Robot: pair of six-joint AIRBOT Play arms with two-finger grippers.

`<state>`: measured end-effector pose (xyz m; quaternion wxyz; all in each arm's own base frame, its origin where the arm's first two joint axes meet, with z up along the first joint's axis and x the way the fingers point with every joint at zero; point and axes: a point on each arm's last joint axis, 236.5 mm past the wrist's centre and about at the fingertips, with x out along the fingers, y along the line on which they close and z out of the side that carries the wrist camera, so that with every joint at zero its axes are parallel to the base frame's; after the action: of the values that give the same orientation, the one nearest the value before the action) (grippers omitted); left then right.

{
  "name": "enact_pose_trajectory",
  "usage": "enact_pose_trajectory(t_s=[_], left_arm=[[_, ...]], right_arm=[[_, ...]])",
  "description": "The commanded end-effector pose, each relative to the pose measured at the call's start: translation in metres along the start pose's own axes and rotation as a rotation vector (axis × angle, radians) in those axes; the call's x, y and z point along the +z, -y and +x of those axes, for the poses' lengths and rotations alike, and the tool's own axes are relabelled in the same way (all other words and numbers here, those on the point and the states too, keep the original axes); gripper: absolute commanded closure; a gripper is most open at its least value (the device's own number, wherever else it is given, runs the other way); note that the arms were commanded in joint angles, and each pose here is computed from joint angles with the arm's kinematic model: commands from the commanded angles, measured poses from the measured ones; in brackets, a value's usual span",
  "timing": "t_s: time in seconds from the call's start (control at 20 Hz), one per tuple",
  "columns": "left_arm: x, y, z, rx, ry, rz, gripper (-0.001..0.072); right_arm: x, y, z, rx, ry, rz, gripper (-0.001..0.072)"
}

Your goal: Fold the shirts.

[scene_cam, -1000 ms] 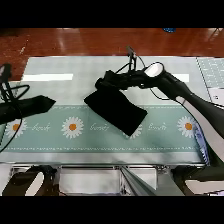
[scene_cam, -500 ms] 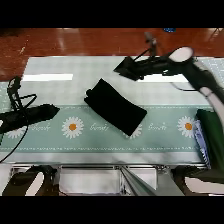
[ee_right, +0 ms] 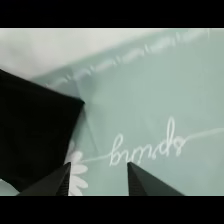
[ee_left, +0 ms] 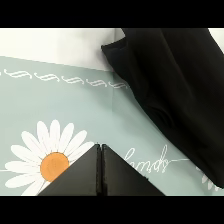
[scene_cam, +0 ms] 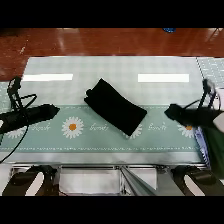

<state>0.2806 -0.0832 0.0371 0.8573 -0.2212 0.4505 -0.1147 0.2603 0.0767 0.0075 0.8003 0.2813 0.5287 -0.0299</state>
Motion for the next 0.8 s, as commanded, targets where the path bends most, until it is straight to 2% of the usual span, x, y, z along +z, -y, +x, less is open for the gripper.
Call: enact_pose_trajectory(t_s=[0.0, 0.2, 0.5, 0.75], left_arm=[[0.0, 0.0, 0.0, 0.0, 0.002, -0.001, 0.0688], [0.0, 0.0, 0.0, 0.001, 0.002, -0.001, 0.0688], [0.0, -0.001, 0.0, 0.001, 0.002, -0.002, 0.0688], [0.0, -0.001, 0.0, 0.001, 0.002, -0.002, 0.0688]], right_arm=[[-0.053, 0.01, 0.044, 0.128, -0.065, 0.214, 0.0299], [-0.068, 0.006, 0.063, 0.149, -0.146, 0.24, 0.03], [-0.085, -0.032, 0.094, 0.312, -0.297, 0.297, 0.03], [-0.088, -0.051, 0.122, 0.293, -0.328, 0.256, 0.03]])
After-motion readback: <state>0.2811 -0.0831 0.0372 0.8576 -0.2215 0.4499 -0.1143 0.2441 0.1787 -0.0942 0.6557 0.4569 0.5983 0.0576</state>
